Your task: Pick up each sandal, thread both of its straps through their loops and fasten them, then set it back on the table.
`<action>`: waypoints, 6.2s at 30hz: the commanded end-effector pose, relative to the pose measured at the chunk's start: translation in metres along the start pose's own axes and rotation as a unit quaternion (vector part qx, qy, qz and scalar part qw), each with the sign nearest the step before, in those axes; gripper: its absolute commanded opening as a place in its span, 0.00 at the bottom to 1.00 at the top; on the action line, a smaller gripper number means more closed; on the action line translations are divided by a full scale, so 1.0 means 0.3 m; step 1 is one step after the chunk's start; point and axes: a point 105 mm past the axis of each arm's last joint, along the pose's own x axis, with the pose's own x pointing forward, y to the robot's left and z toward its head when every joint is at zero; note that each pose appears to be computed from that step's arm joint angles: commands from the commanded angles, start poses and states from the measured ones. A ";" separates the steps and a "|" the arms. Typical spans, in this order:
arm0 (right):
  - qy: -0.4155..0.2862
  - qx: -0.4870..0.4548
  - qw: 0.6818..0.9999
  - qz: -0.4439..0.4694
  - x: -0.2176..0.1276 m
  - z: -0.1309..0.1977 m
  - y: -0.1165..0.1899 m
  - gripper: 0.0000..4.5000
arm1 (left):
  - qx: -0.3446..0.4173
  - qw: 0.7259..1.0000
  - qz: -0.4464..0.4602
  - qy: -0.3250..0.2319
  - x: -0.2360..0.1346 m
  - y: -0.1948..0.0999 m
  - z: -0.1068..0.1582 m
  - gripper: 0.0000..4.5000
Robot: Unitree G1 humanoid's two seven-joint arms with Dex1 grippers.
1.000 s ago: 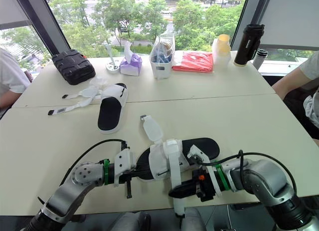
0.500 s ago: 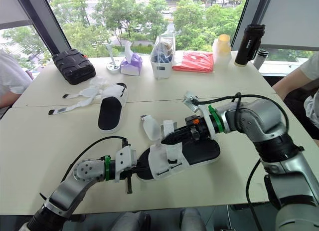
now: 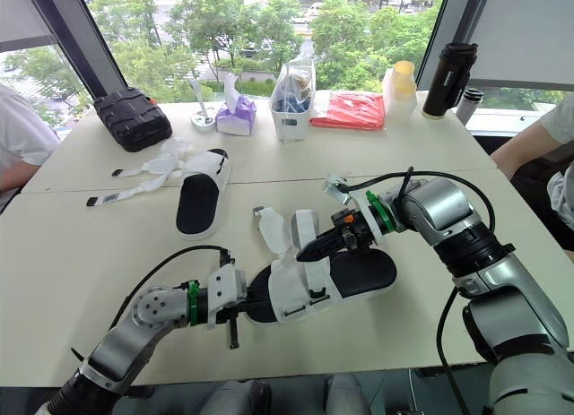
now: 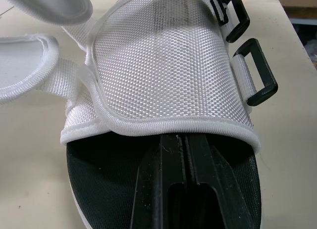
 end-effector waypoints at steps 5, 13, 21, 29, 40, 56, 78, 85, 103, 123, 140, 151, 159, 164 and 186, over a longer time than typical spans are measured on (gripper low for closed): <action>0.010 -0.001 1.000 0.006 -0.015 0.020 0.018 0.01 | -0.002 1.000 0.000 0.012 0.007 -0.006 -0.021 0.00; 0.013 0.001 1.000 0.008 -0.010 0.025 0.017 0.01 | -0.003 1.000 0.000 0.010 0.013 -0.010 -0.020 0.00; 0.005 -0.001 1.000 0.013 0.001 0.053 0.024 0.01 | -0.004 1.000 0.001 0.009 0.015 -0.009 -0.018 0.00; 0.022 -0.001 1.000 0.003 0.002 0.018 0.010 0.01 | -0.004 1.000 0.003 0.008 0.019 -0.010 -0.016 0.00; 0.057 -0.042 0.997 -0.038 0.023 -0.036 -0.060 0.01 | -0.002 1.000 0.003 0.008 0.021 -0.009 -0.015 0.00; 0.039 -0.112 0.993 -0.014 0.028 -0.002 0.044 0.01 | -0.015 1.000 0.009 0.004 0.019 -0.005 -0.015 0.00; 0.063 -0.181 0.979 -0.063 0.053 -0.135 0.062 0.01 | -0.013 1.000 0.003 0.006 0.021 0.001 -0.017 0.00; 0.086 -0.190 0.975 -0.070 0.037 -0.169 0.078 0.19 | -0.010 1.000 0.000 0.007 0.024 -0.002 -0.019 0.00; 0.035 -0.106 0.984 -0.137 -0.171 -0.133 0.222 0.99 | -0.012 1.000 -0.002 0.007 0.027 -0.004 -0.026 0.00; -0.011 0.029 0.993 -0.114 0.039 -0.323 0.166 0.99 | -0.010 1.000 -0.008 0.010 0.028 -0.001 -0.030 0.00; -0.022 0.029 0.996 -0.084 0.134 -0.289 0.149 0.23 | -0.010 1.000 -0.009 0.012 0.026 -0.013 -0.030 0.00; 0.058 0.051 0.997 -0.025 0.128 -0.419 0.237 0.02 | -0.013 1.000 -0.002 0.006 0.035 -0.007 -0.019 0.00; 0.104 0.046 0.993 0.025 0.139 -0.492 0.310 0.02 | -0.021 1.000 -0.010 0.012 0.036 -0.018 -0.023 0.00; 0.107 0.023 0.994 0.028 0.117 -0.474 0.331 0.02 | -0.024 1.000 -0.013 0.015 0.036 -0.022 -0.028 0.00; 0.020 -0.125 0.991 -0.049 0.015 -0.080 0.199 0.02 | 0.003 0.999 -0.035 0.038 0.069 -0.025 -0.076 0.00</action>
